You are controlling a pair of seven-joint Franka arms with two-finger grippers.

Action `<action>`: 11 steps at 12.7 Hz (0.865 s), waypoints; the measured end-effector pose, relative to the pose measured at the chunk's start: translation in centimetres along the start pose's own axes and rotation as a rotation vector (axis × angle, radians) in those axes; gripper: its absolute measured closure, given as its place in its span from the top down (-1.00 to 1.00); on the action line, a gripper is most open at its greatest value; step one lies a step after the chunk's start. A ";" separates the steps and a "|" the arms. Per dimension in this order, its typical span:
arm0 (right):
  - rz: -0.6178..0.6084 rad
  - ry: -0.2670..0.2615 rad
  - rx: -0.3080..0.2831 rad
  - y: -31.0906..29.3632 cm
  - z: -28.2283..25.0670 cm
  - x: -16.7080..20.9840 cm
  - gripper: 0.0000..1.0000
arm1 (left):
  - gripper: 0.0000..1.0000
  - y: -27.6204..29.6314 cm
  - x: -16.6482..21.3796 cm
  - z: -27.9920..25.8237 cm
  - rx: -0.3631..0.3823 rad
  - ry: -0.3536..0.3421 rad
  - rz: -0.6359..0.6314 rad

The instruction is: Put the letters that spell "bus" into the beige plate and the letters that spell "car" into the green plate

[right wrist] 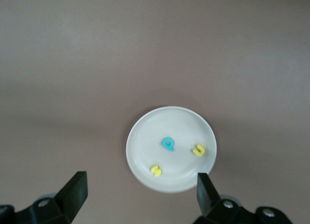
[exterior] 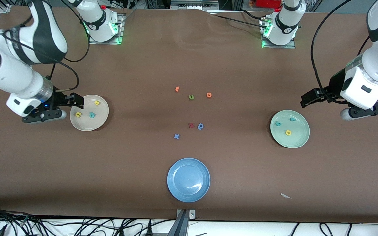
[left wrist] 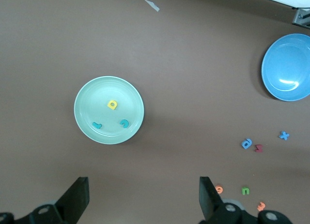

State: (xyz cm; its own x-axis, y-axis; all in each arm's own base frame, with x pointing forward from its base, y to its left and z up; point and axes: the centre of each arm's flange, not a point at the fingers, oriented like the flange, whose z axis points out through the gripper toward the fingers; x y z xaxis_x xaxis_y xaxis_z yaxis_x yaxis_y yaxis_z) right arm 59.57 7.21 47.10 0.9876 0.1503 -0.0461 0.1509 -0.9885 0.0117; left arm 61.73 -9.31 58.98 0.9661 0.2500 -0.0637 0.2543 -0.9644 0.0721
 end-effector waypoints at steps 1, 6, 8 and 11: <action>0.018 -0.008 -0.008 -0.1 -2.3 -0.2 1.00 | 1.00 -0.4 0.2 0.3 0.003 -0.005 -0.007; 0.061 -0.055 -0.008 1.1 -8.5 -1.4 1.00 | 1.00 -1.5 0.7 1.7 0.018 -0.019 -0.026; 0.071 -0.057 0.005 1.5 -9.1 -1.5 1.00 | 1.00 -2.3 1.2 2.6 0.031 -0.010 -0.038; 0.089 -0.079 0.006 2.4 -9.3 -1.8 1.00 | 1.00 -2.7 1.5 3.1 0.073 0.008 -0.036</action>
State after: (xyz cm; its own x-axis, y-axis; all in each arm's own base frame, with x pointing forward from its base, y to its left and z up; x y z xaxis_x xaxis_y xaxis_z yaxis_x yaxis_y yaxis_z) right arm 58.54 4.72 56.50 0.9904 0.0604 -0.1242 0.0624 -0.9980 0.0129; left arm 62.35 -6.56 55.62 0.9568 0.2849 -0.0572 0.2852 -0.9585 -0.0028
